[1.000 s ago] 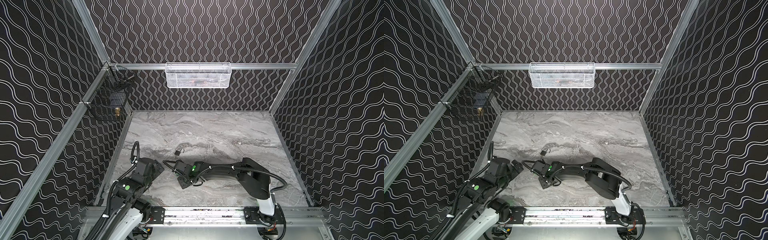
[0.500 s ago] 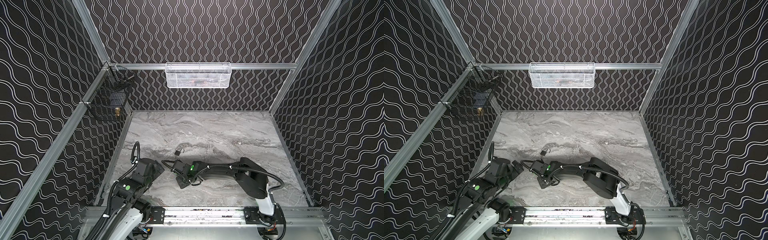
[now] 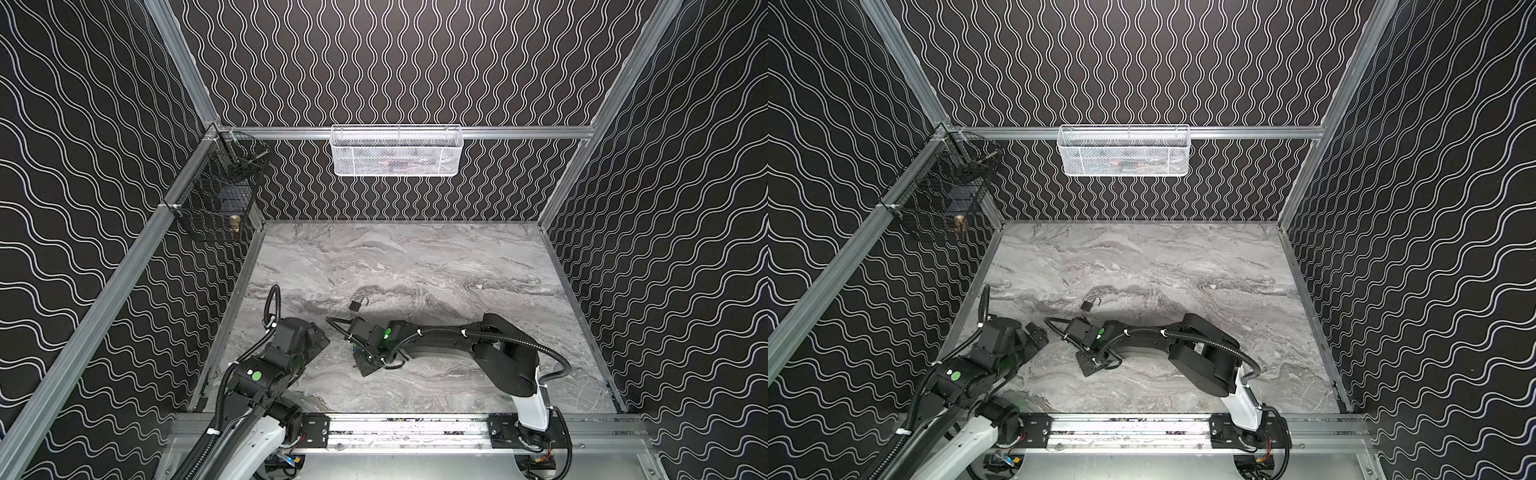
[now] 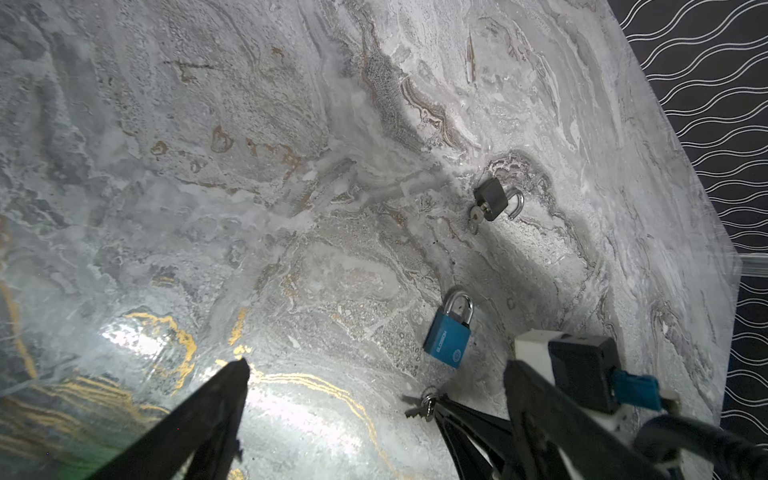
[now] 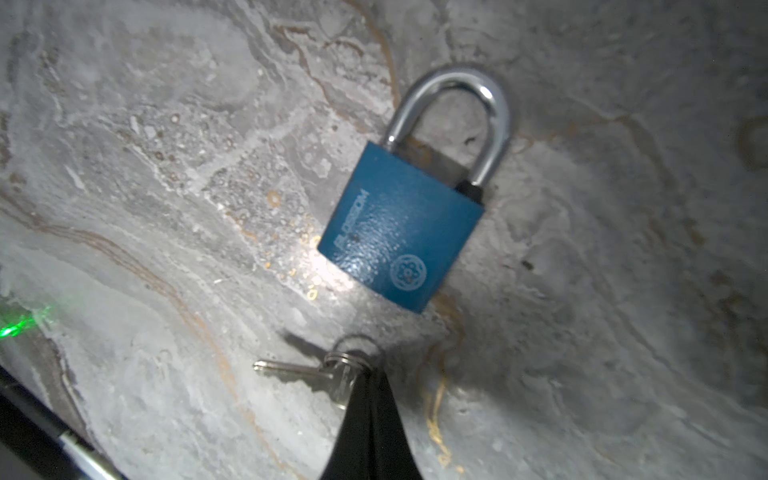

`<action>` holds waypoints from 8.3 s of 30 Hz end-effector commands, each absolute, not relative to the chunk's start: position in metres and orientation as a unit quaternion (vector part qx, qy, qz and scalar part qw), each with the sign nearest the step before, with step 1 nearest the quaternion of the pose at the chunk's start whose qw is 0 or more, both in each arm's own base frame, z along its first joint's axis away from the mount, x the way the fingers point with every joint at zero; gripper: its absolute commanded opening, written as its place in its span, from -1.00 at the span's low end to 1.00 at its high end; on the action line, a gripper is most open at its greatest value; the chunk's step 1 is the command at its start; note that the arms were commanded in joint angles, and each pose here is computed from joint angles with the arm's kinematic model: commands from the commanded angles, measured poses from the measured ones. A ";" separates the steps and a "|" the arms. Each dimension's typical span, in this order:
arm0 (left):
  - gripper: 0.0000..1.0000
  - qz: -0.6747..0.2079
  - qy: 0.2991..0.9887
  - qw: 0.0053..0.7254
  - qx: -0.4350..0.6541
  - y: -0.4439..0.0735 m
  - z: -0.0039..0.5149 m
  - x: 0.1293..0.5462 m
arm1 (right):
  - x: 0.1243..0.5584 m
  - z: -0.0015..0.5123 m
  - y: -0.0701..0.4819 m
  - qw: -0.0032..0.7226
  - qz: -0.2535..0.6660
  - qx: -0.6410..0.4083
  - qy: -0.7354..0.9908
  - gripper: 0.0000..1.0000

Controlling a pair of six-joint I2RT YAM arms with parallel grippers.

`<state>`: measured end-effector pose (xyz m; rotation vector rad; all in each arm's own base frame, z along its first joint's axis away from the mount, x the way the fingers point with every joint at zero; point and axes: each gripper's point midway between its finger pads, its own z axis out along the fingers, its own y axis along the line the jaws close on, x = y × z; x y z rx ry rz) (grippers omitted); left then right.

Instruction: Unlock with the key

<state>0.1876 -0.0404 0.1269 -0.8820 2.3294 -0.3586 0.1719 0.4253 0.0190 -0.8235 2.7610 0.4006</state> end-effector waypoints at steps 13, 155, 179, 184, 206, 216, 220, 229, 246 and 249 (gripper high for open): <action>0.97 -0.169 0.881 0.299 -0.324 -0.056 0.128 0.196 | 0.184 0.045 0.421 0.146 0.188 -0.254 0.937 -1.00; -1.00 -0.398 0.658 0.514 0.380 -0.313 0.236 0.229 | 0.235 0.314 0.308 0.334 0.474 -0.175 0.796 -0.23; -1.00 -0.432 0.637 0.500 0.396 -0.326 0.267 0.223 | 0.227 0.283 0.299 0.340 0.488 -0.278 0.755 -0.16; -1.00 -0.434 0.636 0.502 0.395 -0.326 0.268 0.223 | 0.228 0.284 0.300 0.349 0.489 -0.281 0.748 -0.29; -0.64 -0.443 0.633 0.504 0.387 -0.324 0.277 0.220 | 0.233 0.295 0.293 0.372 0.496 -0.263 0.739 -1.00; 0.23 -0.442 0.687 0.530 0.226 -0.289 0.298 0.243 | 0.258 0.320 0.274 0.434 0.495 -0.158 0.736 -1.00; 0.23 -0.476 0.700 0.525 0.090 -0.272 0.317 0.261 | 0.266 0.330 0.271 0.453 0.522 -0.112 0.714 -1.00; 0.24 -0.558 0.679 0.474 -0.064 -0.278 0.341 0.276 | 0.272 0.356 0.273 0.467 0.597 -0.036 0.651 -1.00; -0.25 -0.646 0.590 0.475 -0.096 -0.305 0.377 0.267 | 0.271 0.376 0.273 0.494 0.615 0.025 0.614 -1.00; -0.29 -0.653 0.577 0.481 -0.094 -0.305 0.379 0.266 | 0.271 0.375 0.272 0.498 0.614 0.032 0.611 -1.00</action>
